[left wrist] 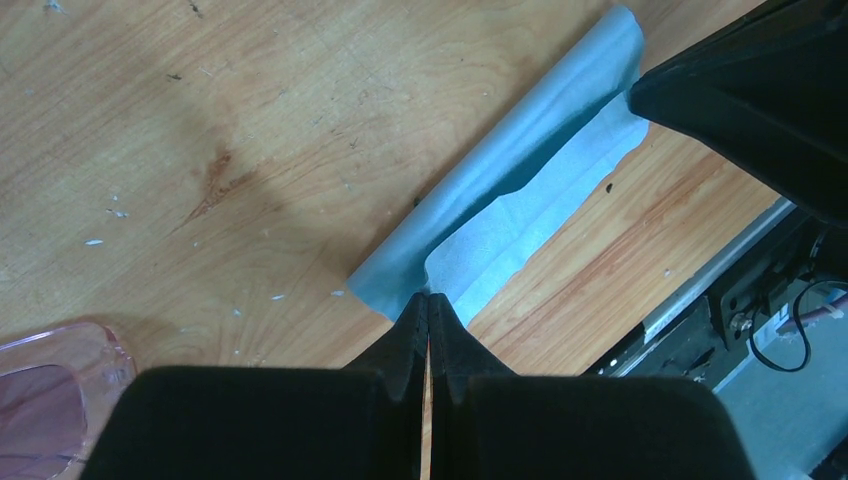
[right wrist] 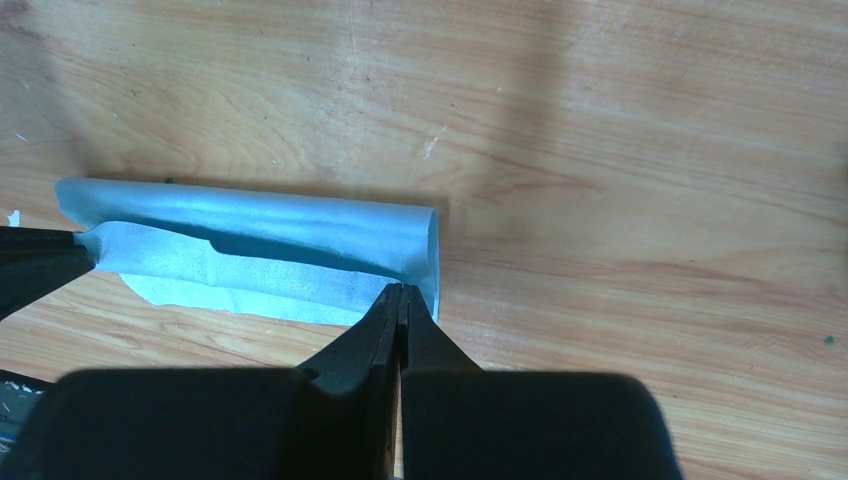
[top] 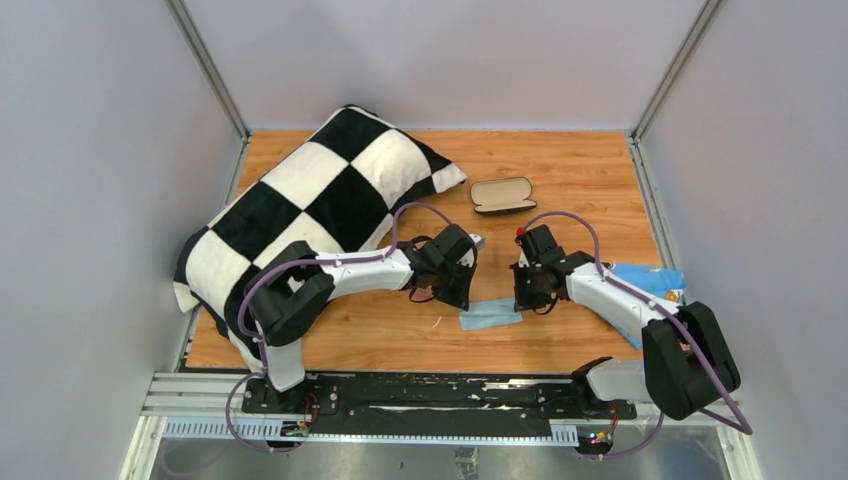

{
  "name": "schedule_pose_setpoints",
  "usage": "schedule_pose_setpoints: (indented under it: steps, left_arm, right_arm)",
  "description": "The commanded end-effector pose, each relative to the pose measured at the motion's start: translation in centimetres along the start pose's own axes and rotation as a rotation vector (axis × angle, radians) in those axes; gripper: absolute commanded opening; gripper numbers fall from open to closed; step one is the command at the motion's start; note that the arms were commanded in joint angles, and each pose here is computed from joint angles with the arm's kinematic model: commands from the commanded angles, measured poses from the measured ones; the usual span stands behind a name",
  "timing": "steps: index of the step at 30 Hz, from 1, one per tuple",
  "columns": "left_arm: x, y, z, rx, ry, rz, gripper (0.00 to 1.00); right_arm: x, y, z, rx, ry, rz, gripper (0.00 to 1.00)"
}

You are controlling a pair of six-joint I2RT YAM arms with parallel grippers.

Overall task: Organize the sunglasses
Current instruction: Fold the glasses cleaning cloth at the center of the board.

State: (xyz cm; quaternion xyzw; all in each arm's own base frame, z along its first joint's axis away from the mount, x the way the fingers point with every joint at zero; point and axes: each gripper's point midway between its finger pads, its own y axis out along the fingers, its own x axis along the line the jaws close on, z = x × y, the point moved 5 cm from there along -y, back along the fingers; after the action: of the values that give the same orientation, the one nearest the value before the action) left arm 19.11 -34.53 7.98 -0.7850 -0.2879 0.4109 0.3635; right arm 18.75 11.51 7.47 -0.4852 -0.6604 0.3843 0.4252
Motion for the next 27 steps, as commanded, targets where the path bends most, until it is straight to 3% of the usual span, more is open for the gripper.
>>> schedule_pose_setpoints:
  steps: [1,7,11,14,27]
  left_arm:
    - [-0.4,0.2,0.8,0.019,-0.003,0.024,0.00]
    - [0.0,0.3,1.1,0.025,-0.006,0.002,0.00]
    - [0.1,0.1,1.0,0.017,-0.020,-0.020,0.25]
    - [0.1,-0.4,0.9,0.001,-0.023,-0.020,0.35]
    - [-1.9,-4.2,-0.9,-0.103,-0.020,0.035,0.35]
  right_arm:
    - [0.1,0.2,0.7,0.028,-0.001,0.004,0.00]
    - [0.2,0.3,0.7,0.031,-0.002,0.000,0.00]
    - [0.3,0.2,0.8,0.032,-0.002,-0.008,0.10]
    - [0.3,-0.3,0.8,0.022,0.002,-0.005,0.22]
    - [2.1,-3.7,-2.0,-0.095,0.026,-0.079,0.27]
